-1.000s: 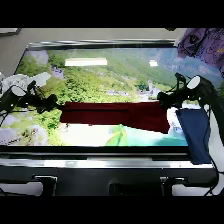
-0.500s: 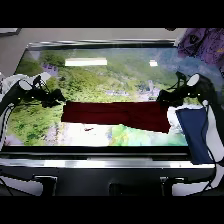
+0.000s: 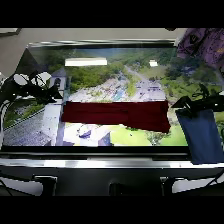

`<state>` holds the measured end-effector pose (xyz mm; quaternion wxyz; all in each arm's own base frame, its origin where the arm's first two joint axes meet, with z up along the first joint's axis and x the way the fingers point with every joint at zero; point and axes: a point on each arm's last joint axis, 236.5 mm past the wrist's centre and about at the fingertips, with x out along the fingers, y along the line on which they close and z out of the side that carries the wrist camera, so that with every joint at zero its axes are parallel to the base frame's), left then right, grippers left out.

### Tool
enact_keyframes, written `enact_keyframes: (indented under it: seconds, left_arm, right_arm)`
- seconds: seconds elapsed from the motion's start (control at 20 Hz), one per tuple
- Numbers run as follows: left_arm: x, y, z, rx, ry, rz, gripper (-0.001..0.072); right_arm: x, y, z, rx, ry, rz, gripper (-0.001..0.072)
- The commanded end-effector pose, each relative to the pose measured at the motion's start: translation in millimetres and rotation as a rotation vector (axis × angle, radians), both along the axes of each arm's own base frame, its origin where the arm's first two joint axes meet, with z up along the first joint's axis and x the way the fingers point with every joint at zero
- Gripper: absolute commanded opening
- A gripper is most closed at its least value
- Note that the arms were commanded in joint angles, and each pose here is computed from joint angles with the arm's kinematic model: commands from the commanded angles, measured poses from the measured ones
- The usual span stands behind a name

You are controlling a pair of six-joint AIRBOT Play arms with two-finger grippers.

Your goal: Fold the clothes and pants, and hang the long-sleeved shirts on hangers.

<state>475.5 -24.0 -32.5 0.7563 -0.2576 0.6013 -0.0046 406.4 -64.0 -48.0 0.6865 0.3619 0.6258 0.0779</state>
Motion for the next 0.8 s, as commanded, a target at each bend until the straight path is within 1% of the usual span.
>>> enact_keyframes:
  seconds: [0.0, 0.3, 0.5, 0.55, 0.6, 0.65, 0.75]
  left_arm:
    - [-1.5, -1.8, 0.5, 0.004, 0.007, -0.004, 0.0461]
    - [-1.7, -2.2, 0.5, 0.002, 0.011, 0.002, 0.0461]
    - [-1.5, -2.1, 0.5, 0.001, 0.011, 0.005, 0.0461]
    - [-1.5, -2.1, 0.5, 0.001, 0.011, 0.006, 0.0461]
    - [-1.5, -2.1, 0.5, 0.001, 0.011, 0.006, 0.0461]
    - [-1.5, -2.3, 0.6, 0.0, 0.011, 0.006, 0.0461]
    - [-1.4, -3.3, 1.0, -0.011, 0.018, 0.03, 0.046]
  right_arm:
    - [0.1, 11.6, -13.3, 0.142, -0.023, -0.006, 0.0689]
    - [-0.8, 24.0, -43.8, 0.23, 0.021, -0.007, 0.0688]
    - [-9.1, 64.0, -52.1, 0.254, 0.051, 0.084, 0.0685]
    - [-8.4, 75.6, -52.9, 0.249, 0.053, 0.112, 0.0655]
    - [-6.3, 84.3, -53.5, 0.241, 0.049, 0.129, 0.0574]
    - [-4.0, 91.5, -54.6, 0.232, 0.045, 0.141, 0.0419]
    - [-1.7, 100.5, -51.1, 0.223, 0.04, 0.152, 0.0041]
